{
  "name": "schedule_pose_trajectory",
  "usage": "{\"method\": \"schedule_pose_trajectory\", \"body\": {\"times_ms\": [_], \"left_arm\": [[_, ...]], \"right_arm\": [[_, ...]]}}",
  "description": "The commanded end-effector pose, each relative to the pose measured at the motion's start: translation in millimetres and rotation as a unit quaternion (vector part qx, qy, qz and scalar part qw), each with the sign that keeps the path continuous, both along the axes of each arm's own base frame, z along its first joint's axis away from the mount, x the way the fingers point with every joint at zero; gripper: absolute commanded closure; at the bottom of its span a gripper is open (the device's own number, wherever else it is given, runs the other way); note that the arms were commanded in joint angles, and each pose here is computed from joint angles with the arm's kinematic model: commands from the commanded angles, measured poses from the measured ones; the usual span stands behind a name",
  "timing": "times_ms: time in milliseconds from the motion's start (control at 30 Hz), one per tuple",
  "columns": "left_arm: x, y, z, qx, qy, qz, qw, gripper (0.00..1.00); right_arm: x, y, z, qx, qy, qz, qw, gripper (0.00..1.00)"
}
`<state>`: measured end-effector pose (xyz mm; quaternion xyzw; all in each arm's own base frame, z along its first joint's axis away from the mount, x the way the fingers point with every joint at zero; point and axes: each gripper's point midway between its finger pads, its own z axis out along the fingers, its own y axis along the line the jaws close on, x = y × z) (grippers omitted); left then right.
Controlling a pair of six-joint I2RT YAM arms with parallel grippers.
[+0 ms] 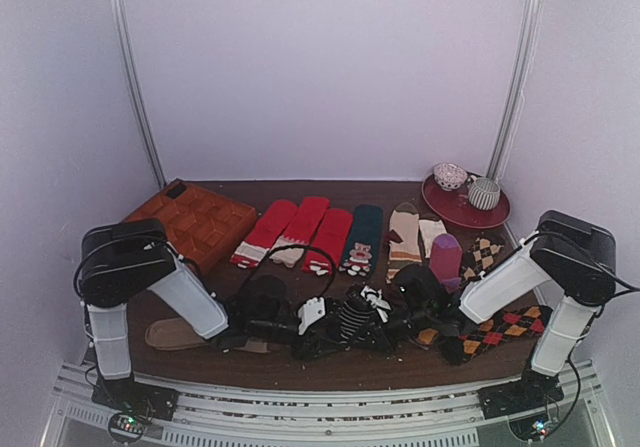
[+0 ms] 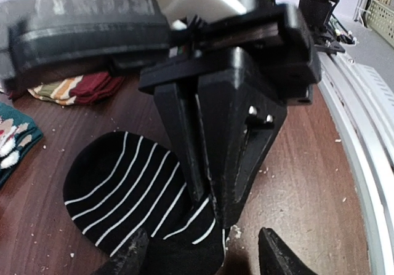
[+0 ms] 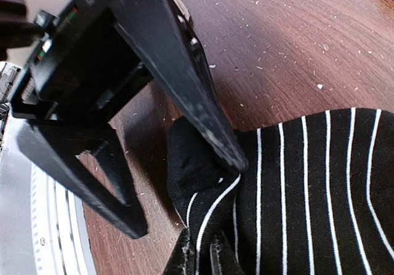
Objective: Roll the socks
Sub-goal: Roll the sock at the center of the board.
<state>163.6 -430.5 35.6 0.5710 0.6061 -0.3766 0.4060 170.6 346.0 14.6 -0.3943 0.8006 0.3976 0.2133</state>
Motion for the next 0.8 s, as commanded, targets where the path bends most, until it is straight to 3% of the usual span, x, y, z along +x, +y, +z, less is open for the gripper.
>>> {"method": "schedule_pose_trajectory", "body": {"times_ms": [0, 367, 467, 767], "left_arm": [[-5.8, 1.2, -22.0, 0.031, 0.029, -0.008, 0.999, 0.45], [-12.6, 11.5, -52.4, 0.075, 0.074, 0.001, 0.994, 0.69], [-17.5, 14.9, -57.5, 0.085, 0.090, -0.004, 0.992, 1.00], [-40.1, 42.4, -91.6, 0.155, 0.208, 0.014, 0.966, 1.00]], "right_arm": [[-25.9, -53.3, -68.6, -0.145, 0.070, -0.020, 0.987, 0.94], [-25.5, -51.2, -67.3, -0.145, 0.074, -0.016, 0.986, 0.94], [-24.0, -51.1, -66.0, -0.147, 0.073, -0.017, 0.986, 0.93], [-1.6, -42.9, -31.4, -0.131, 0.015, -0.031, 0.991, 0.76]]}}
